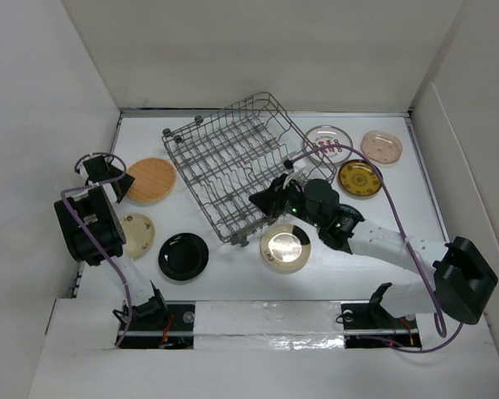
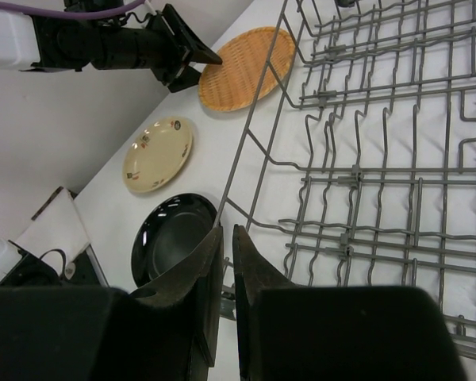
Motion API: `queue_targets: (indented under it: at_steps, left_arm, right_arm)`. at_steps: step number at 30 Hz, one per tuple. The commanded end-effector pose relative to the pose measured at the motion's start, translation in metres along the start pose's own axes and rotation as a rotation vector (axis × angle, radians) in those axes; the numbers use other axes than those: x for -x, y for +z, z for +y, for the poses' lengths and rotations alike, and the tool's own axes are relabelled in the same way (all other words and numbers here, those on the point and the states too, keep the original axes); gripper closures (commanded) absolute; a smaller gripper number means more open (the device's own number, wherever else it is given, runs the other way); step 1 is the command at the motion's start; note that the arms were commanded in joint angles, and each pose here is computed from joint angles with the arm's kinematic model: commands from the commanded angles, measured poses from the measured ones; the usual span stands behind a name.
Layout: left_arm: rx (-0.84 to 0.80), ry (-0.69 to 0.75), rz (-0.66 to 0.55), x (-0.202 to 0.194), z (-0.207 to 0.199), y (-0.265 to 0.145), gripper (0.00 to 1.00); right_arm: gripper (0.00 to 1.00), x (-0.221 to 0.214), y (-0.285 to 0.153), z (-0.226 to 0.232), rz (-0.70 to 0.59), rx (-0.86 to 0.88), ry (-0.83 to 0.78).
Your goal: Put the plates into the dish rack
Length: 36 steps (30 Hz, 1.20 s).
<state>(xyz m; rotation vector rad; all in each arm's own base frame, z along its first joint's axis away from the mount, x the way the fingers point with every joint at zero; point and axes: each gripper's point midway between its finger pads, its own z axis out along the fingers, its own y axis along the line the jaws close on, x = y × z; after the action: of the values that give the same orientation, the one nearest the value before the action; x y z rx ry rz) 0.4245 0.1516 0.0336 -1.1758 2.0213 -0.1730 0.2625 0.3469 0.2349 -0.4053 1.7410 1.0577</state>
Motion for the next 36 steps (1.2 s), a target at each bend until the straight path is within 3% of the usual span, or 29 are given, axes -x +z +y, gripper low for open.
queue_targets:
  at_steps: [1, 3, 4, 7, 21, 27, 31, 36]
  left_arm:
    - [-0.021, -0.003, 0.048, -0.008, 0.001, 0.002, 0.57]
    - [-0.018, -0.003, 0.049, -0.009, 0.002, 0.001, 0.67]
    - [-0.020, -0.005, 0.046, -0.008, 0.001, 0.000, 0.82]
    - [0.000, -0.002, 0.035, -0.005, 0.004, -0.003, 1.00]
    - [-0.011, 0.001, -0.159, 0.033, -0.006, -0.061, 1.00]
    - [-0.020, 0.020, -0.345, 0.070, -0.013, -0.111, 1.00]
    - [-0.113, 0.023, -0.508, 0.100, -0.034, -0.164, 1.00]
    - [-0.219, 0.065, -0.620, 0.115, -0.064, -0.207, 1.00]
  right_arm:
    - [0.85, 0.014, 0.002, 0.003, -0.049, 0.017, -0.010]
    - [0.85, 0.013, 0.003, 0.001, -0.047, 0.008, -0.009]
    - [0.85, 0.012, 0.004, 0.002, -0.034, 0.009, -0.012]
    - [0.85, 0.017, 0.001, 0.004, -0.058, 0.015, -0.014]
    - [0.86, 0.019, -0.002, 0.010, -0.057, 0.025, -0.015]
    - [0.86, 0.022, -0.004, 0.011, -0.064, 0.024, -0.019]
    - [0.86, 0.018, -0.002, 0.016, -0.048, 0.048, -0.021]
    - [0.78, 0.014, 0.002, 0.020, -0.027, 0.073, -0.030]
